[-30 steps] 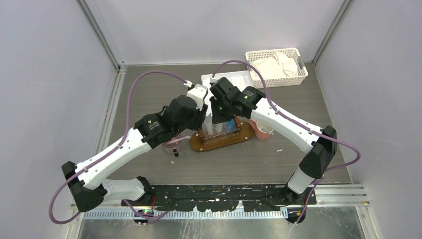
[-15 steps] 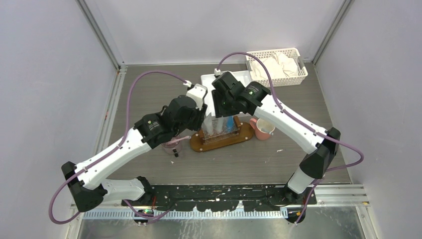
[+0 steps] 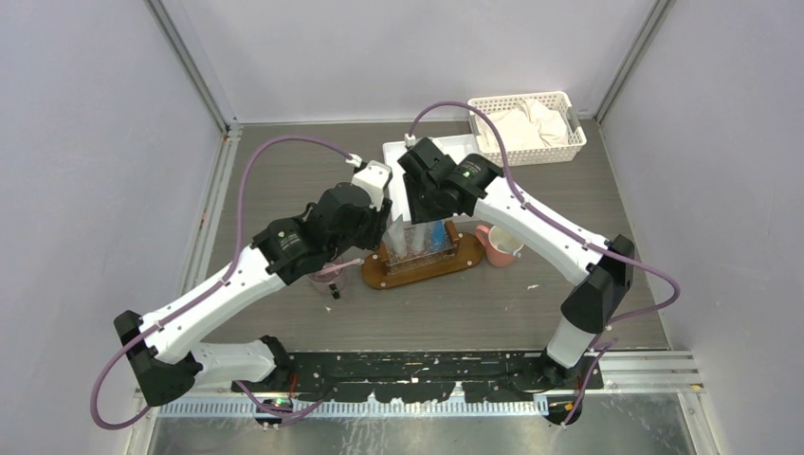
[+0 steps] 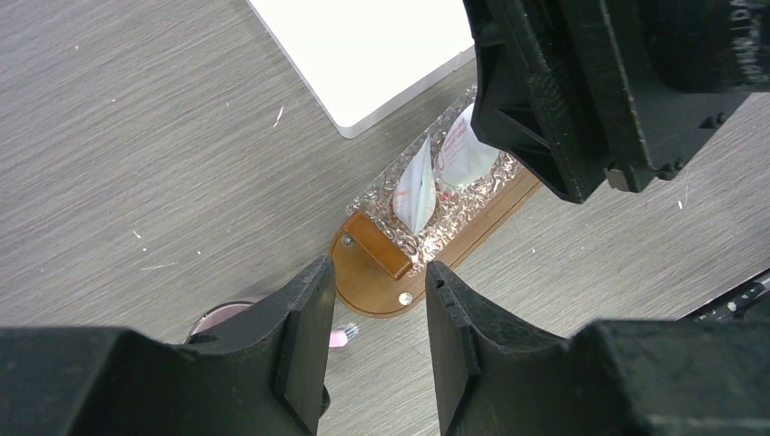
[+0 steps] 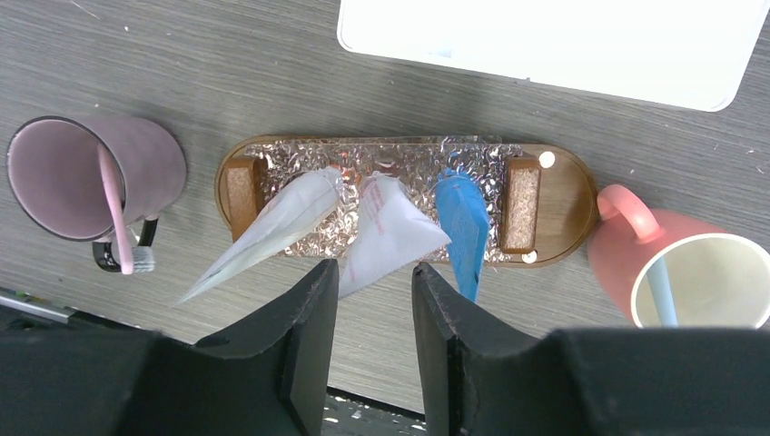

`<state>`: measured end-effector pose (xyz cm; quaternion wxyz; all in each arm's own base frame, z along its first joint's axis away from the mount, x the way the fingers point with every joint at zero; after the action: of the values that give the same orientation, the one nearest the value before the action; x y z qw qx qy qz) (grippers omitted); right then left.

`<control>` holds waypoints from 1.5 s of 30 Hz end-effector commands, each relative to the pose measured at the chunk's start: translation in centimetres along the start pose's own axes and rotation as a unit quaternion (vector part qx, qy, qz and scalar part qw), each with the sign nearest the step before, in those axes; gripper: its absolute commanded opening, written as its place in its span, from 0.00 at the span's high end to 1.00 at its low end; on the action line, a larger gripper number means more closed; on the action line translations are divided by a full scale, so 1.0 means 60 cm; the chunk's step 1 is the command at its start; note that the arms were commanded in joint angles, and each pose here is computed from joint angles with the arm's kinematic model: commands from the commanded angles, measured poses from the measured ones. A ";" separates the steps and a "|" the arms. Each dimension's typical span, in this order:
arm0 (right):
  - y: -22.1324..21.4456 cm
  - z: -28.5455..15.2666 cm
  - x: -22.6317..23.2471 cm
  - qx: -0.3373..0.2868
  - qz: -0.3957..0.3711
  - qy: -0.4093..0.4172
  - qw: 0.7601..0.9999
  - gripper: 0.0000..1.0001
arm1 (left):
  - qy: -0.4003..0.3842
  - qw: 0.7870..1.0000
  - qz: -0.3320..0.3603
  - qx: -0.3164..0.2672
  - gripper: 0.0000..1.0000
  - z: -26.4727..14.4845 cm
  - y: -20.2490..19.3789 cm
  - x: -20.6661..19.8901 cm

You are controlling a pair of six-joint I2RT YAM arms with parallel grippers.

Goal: Prepare toiletry sets of a toothbrush and toothpaste on the tray

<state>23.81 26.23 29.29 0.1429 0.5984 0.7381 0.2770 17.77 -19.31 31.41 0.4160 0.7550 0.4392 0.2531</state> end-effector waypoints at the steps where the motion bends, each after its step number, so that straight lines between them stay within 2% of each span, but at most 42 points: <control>1: 0.022 -0.004 0.003 -0.024 0.002 0.003 1.000 0.60 | 0.006 1.000 -0.003 -0.012 0.58 -0.011 0.003 0.009; 9: 0.018 0.000 0.006 -0.013 0.002 0.013 1.000 0.79 | 0.006 1.000 -0.005 -0.013 0.58 -0.012 0.001 0.009; 16: 0.014 -0.008 0.009 -0.009 0.004 0.037 0.999 0.86 | 0.004 1.000 -0.005 -0.011 0.59 -0.010 0.000 0.008; 23: 0.001 -0.018 0.010 -0.008 0.000 0.053 0.999 0.89 | 0.004 1.000 -0.008 -0.011 0.59 -0.009 -0.002 0.008; 30: -0.010 -0.030 0.003 -0.011 0.003 0.052 0.999 0.85 | 0.007 1.000 -0.007 -0.009 0.59 -0.008 -0.002 0.009; 32: -0.008 -0.045 -0.001 -0.026 0.008 0.056 0.998 0.70 | 0.012 1.000 -0.008 -0.010 0.58 -0.010 -0.002 0.011; 33: -0.007 -0.055 -0.005 -0.036 0.010 0.056 0.998 0.66 | 0.016 1.000 -0.010 -0.011 0.56 -0.012 -0.001 0.012; 38: 0.007 -0.110 -0.049 -0.117 0.037 0.027 0.992 0.62 | 0.031 0.999 -0.024 -0.011 0.47 -0.022 0.006 0.021; 40: 0.010 -0.110 -0.076 -0.130 0.056 0.014 0.990 0.62 | 0.043 0.998 -0.033 -0.007 0.45 -0.025 0.008 0.026; 45: 0.014 -0.065 -0.156 -0.112 0.118 -0.007 0.987 0.65 | 0.069 0.994 -0.078 0.013 0.40 -0.007 0.002 0.055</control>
<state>22.26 18.34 33.62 0.1737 0.6329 0.6553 0.3740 18.16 -17.51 30.58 0.3818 0.7418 0.4839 0.2643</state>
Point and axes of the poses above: each gripper's point midway between its finger pads, its own z axis out along the fingers, its own x axis along the line the jaws close on, y = z × x, the point moved 9 cm from there along -z, back along the fingers, and after that the axes turned 2 degrees about z, right-handed, at the moved point
